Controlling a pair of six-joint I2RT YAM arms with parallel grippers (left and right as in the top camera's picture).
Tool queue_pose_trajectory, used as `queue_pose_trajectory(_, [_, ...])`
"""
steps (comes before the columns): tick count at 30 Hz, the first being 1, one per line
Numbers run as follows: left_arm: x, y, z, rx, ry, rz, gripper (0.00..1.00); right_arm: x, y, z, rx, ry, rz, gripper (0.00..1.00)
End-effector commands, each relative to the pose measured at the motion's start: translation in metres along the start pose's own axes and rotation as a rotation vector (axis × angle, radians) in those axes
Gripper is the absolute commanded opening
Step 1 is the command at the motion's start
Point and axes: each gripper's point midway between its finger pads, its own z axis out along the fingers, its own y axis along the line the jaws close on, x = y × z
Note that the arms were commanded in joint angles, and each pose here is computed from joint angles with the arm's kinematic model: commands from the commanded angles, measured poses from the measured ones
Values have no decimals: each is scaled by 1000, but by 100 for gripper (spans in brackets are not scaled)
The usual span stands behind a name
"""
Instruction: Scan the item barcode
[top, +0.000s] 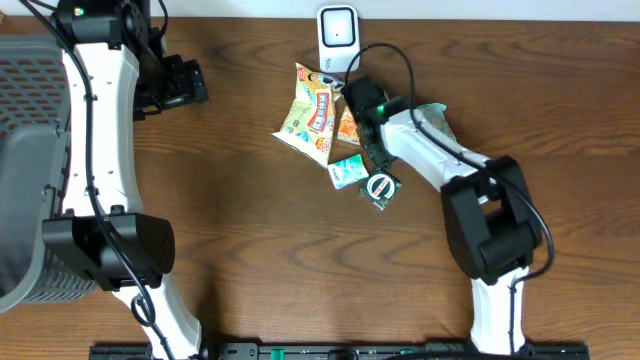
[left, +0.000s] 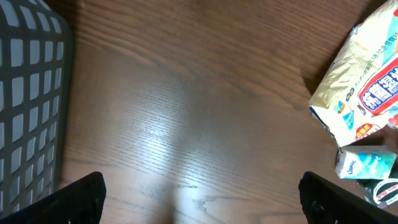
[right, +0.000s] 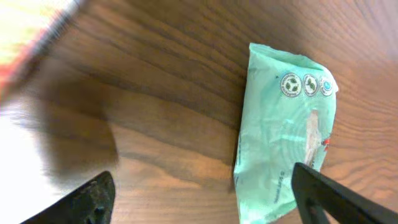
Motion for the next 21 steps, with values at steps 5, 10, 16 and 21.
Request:
queue_pose_trajectory(5, [-1, 3, 1, -11, 3, 2, 98, -26, -68, -34, -278, -133, 229, 88])
queue_pose_trajectory(10, [-1, 3, 1, -11, 3, 2, 98, -8, -87, 0, -513, -118, 326, 81])
queue_pose_trajectory(16, [-1, 3, 1, -11, 3, 2, 98, 1, -78, 36, -611, -83, 373, 73])
queue_pose_trajectory(21, [-1, 3, 1, -11, 3, 2, 98, 10, -59, 65, -618, -21, 361, 64])
